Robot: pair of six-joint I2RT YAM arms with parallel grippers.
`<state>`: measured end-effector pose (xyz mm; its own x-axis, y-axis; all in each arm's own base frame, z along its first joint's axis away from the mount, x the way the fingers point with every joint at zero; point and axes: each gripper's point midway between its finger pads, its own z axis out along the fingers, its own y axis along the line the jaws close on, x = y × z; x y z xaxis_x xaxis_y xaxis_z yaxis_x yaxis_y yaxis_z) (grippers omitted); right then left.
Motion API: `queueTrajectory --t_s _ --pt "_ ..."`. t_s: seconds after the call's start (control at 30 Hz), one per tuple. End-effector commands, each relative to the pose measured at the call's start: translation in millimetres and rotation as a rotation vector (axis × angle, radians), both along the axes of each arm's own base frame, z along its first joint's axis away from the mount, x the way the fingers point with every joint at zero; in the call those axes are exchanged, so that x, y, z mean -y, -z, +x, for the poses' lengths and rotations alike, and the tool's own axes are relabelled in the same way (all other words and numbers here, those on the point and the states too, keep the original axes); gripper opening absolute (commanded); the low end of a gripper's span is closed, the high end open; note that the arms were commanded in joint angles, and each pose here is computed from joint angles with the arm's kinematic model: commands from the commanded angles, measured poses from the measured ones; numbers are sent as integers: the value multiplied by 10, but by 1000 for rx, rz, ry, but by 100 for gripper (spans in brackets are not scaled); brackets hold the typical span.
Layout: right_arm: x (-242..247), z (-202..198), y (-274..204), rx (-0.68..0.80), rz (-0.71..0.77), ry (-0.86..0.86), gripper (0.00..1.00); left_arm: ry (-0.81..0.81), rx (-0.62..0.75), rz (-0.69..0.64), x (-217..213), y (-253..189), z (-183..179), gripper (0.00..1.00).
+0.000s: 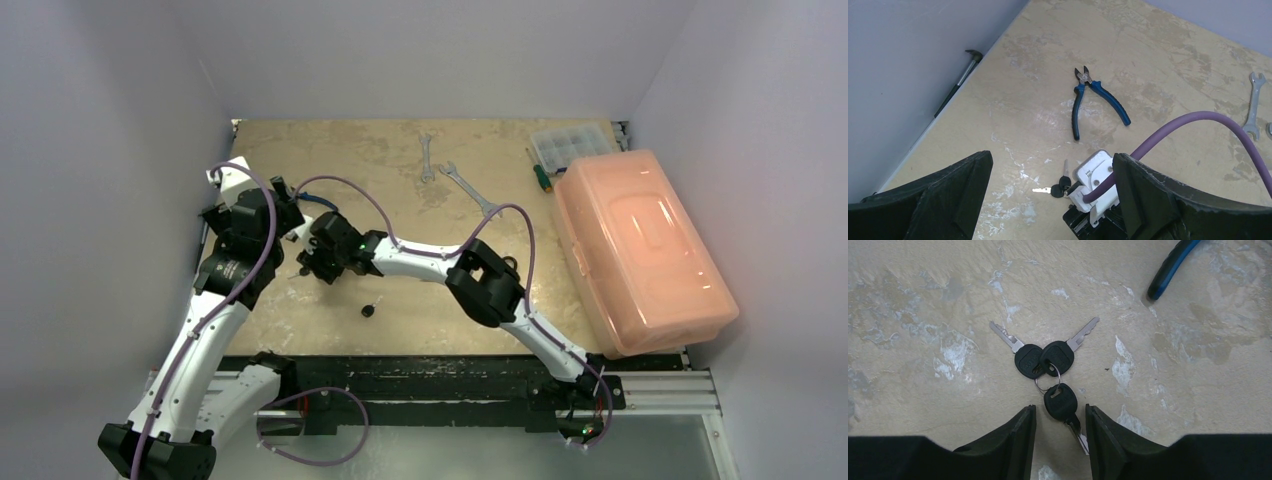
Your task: Unlock with the key
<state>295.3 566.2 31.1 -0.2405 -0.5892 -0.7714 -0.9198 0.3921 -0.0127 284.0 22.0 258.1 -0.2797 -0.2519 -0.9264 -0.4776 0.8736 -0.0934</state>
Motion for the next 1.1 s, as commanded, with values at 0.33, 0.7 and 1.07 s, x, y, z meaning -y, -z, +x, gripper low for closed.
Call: queueTrajectory --t_s 0.33,0.7,1.07 --pt "130 131 53 124 -49 48 0 68 35 -5 116 -137 102 92" --pt "430 -51 -703 153 58 57 0 239 31 -28 390 -93 191 89" --pt "1022 -322 -1051 136 -9 61 0 544 48 -104 948 -47 283 88"
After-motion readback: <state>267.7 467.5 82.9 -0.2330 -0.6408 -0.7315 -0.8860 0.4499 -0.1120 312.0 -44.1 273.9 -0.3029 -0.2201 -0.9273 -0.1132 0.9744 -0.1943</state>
